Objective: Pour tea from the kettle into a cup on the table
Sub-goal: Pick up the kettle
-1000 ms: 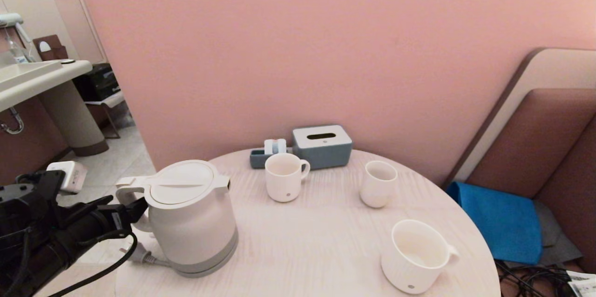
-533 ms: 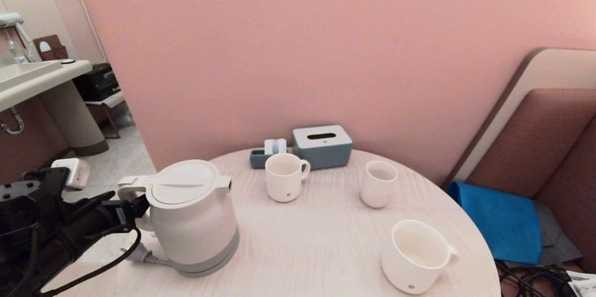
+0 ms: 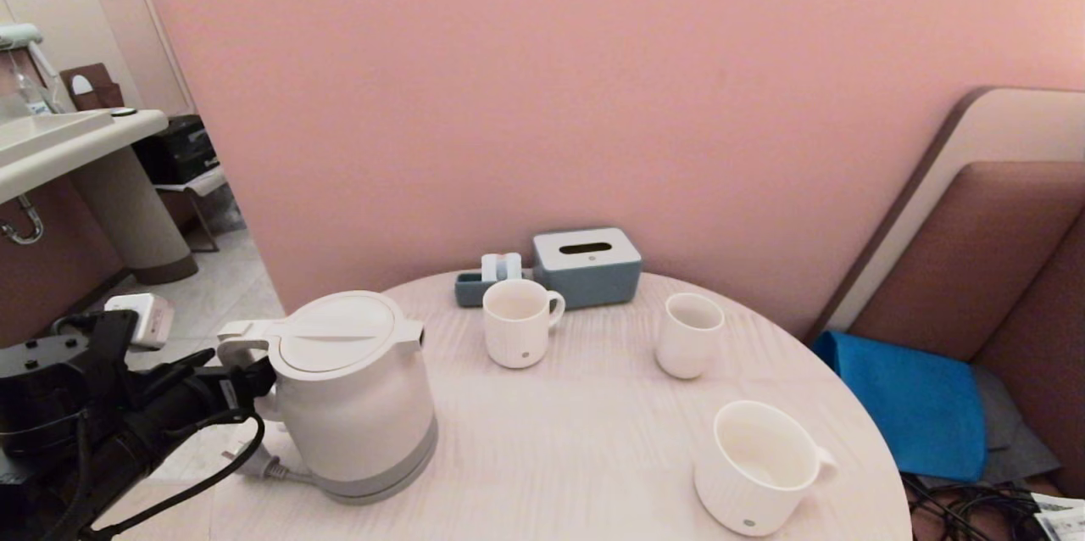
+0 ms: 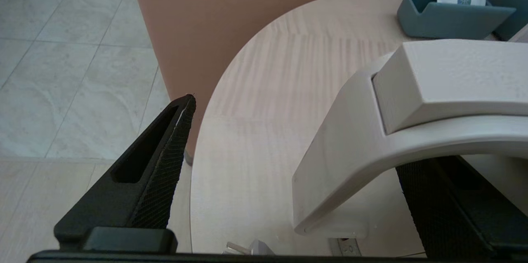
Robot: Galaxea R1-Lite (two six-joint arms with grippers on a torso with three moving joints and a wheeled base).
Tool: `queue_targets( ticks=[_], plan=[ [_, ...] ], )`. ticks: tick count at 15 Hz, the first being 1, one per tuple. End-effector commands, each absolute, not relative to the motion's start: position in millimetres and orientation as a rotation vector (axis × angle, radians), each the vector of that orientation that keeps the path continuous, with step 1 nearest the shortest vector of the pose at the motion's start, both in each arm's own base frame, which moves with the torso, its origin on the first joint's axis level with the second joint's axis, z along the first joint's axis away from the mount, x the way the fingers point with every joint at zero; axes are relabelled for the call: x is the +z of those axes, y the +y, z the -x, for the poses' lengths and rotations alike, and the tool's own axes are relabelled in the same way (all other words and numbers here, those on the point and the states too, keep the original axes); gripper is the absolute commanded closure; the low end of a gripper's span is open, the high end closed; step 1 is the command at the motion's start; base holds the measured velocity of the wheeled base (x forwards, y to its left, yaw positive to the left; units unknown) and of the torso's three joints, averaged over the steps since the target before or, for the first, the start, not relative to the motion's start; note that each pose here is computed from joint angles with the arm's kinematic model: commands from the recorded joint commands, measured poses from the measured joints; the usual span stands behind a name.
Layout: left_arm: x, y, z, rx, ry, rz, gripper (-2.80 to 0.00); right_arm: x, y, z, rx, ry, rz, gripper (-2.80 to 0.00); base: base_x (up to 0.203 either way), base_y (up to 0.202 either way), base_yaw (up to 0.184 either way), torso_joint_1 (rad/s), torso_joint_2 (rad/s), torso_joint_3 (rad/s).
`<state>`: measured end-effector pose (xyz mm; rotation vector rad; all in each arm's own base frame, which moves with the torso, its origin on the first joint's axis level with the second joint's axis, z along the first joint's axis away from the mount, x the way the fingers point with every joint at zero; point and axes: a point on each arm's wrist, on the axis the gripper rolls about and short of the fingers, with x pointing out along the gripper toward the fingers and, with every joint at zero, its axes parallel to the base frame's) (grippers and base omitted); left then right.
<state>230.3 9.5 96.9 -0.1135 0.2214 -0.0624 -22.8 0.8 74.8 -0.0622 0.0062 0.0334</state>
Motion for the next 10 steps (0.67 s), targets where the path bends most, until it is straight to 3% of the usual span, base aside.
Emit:
queue_targets(
  ticks=[1, 10],
  plan=[
    [97.8, 9.5, -230.9, -0.063, 0.213, 0.114, -2.8, 74.7, 0.8, 22.8, 0.034, 0.007, 0.063, 0.0, 0.0, 0.0, 0.0, 0.0, 0.0, 0.0],
    [100.9, 9.6, -232.2, -0.066, 0.197, 0.114, -2.8, 75.1, 0.8, 22.9, 0.034, 0.005, 0.064, 0.0, 0.0, 0.0, 0.0, 0.0, 0.0, 0.0]
  ],
)
